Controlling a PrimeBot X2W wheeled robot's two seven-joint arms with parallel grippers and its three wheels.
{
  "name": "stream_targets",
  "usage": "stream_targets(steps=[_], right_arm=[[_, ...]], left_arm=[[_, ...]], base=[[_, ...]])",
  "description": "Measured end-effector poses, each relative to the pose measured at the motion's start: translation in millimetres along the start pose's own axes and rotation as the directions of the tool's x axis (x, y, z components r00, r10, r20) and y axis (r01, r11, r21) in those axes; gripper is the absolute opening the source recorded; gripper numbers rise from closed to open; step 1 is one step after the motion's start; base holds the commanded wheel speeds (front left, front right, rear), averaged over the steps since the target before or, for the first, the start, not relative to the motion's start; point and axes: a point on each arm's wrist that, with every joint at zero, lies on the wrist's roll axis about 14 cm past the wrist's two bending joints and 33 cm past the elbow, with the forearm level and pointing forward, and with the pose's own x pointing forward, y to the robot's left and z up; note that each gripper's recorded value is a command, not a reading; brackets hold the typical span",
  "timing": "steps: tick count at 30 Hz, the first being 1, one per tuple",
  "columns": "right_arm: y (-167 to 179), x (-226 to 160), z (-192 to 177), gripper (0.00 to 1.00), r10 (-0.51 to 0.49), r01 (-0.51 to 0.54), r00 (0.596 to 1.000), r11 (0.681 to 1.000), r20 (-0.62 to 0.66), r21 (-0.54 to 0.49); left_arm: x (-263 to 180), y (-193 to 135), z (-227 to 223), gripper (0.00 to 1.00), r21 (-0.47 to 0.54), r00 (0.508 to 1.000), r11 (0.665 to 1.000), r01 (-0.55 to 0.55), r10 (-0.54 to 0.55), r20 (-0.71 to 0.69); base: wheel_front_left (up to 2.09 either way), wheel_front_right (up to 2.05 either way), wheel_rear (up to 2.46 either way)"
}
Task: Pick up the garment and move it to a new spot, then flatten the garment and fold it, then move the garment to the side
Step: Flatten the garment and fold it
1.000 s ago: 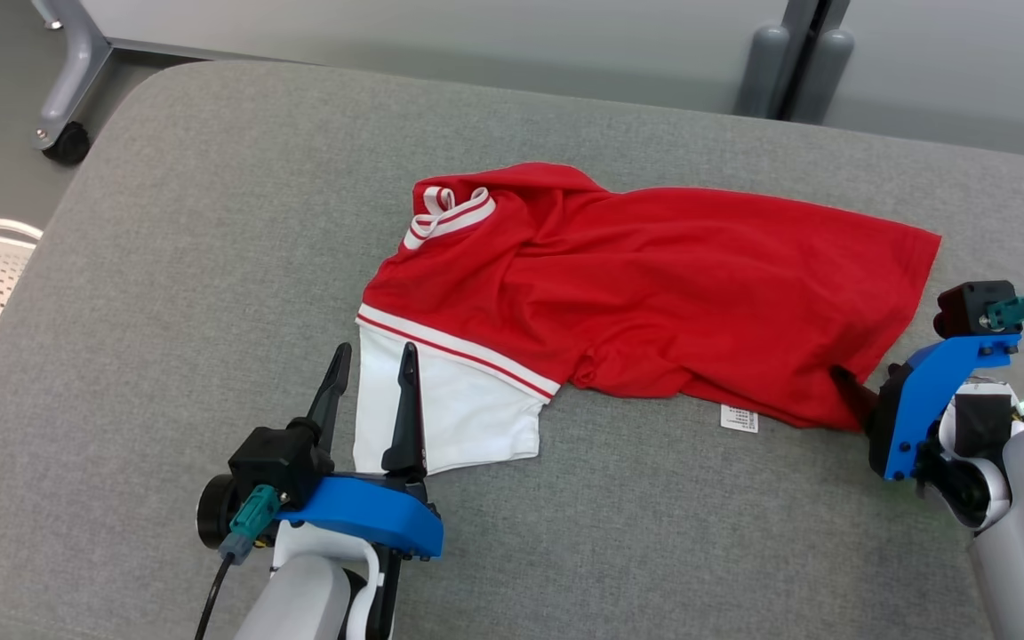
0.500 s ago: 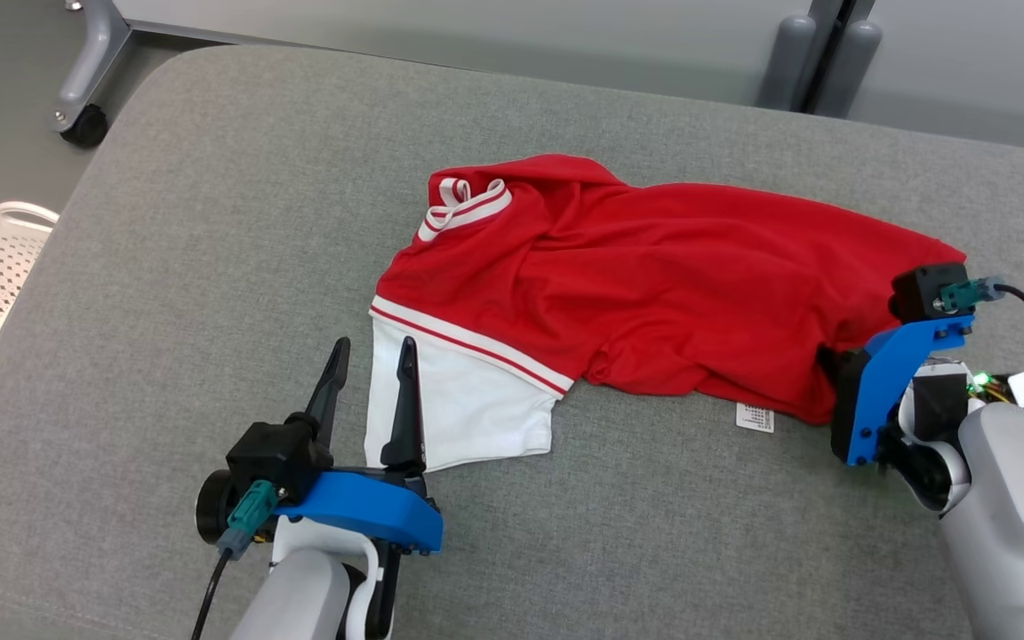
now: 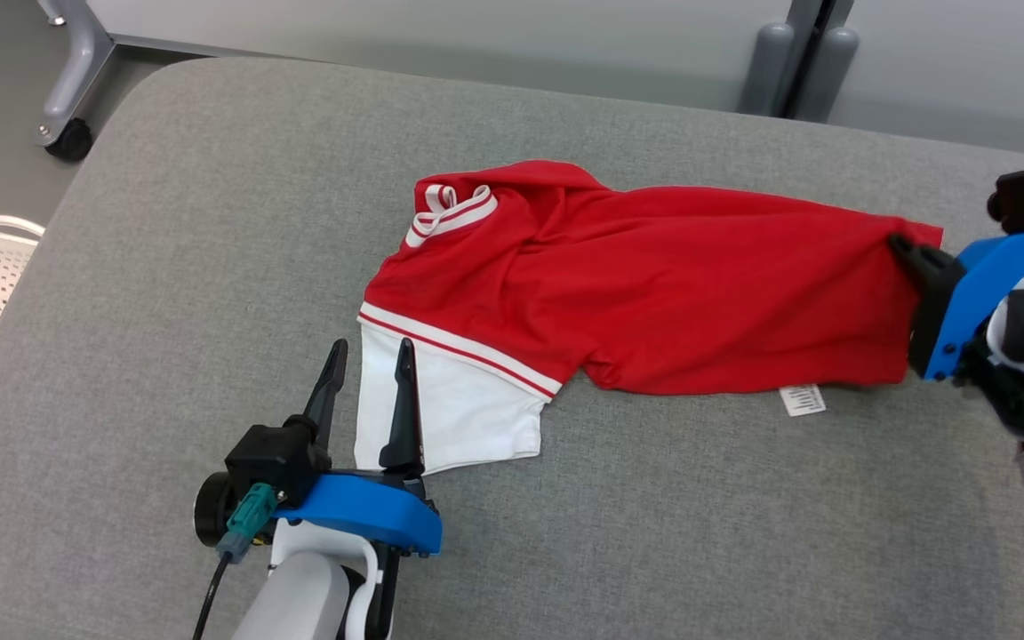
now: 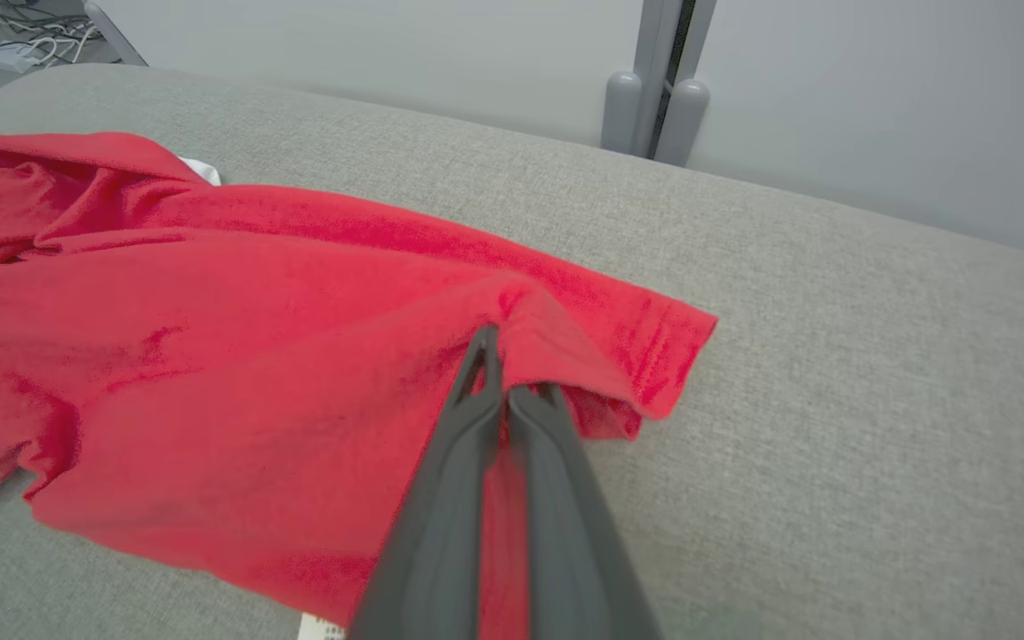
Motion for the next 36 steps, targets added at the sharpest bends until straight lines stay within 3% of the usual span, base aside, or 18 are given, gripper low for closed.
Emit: stream_targets(steps=[11, 12, 13, 14, 21, 29, 36], right_arm=[[-23.7, 36.4, 15.0, 0.0, -0.091, 0.091, 0.996, 0.995, -0.011, -0.039], [-24.0, 40.6, 14.2, 0.05, -0.095, 0.095, 0.995, 0.995, -0.006, -0.036], [-24.4, 44.8, 11.8, 0.47, -0.099, 0.099, 0.995, 0.995, -0.008, -0.033], [-23.5, 48.6, 9.7, 1.0, -0.101, 0.101, 0.995, 0.994, -0.007, -0.033], [-29.0, 51.2, 21.7, 1.0, -0.128, 0.131, 0.989, 0.99, 0.08, -0.041], [-38.7, 16.6, 53.5, 1.0, -0.125, 0.149, 0.971, 0.983, 0.203, -0.108], [-43.9, -27.1, 4.9, 1.0, -0.11, 0.129, 0.979, 0.986, 0.172, -0.105]], left_arm=[[-1.1, 8.4, -2.3, 1.0, 0.005, 1.0, 1.0, -0.021, 0.021, -0.011], [-1.7, 10.0, -3.8, 1.0, 0.006, 1.0, 1.0, -0.027, 0.027, -0.015], [-2.1, 11.4, -5.2, 1.0, 0.006, 0.999, 0.999, -0.033, 0.033, -0.02], [-2.2, 12.6, -6.2, 1.0, 0.006, 0.999, 0.999, -0.037, 0.037, -0.023], [3.2, 9.6, -9.8, 1.0, 0.012, 0.999, 1.0, -0.029, 0.029, -0.031], [13.6, -12.7, -5.0, 1.0, 0.02, 0.999, 0.999, 0.043, -0.043, -0.011], [21.7, -41.8, -4.6, 1.0, 0.024, 0.991, 0.991, 0.133, -0.133, -0.005]], base=[[0.0, 0.0, 0.0], [0.0, 0.0, 0.0], [0.0, 0.0, 0.0], [0.0, 0.0, 0.0], [0.0, 0.0, 0.0], [0.0, 0.0, 0.0], [0.0, 0.0, 0.0]])
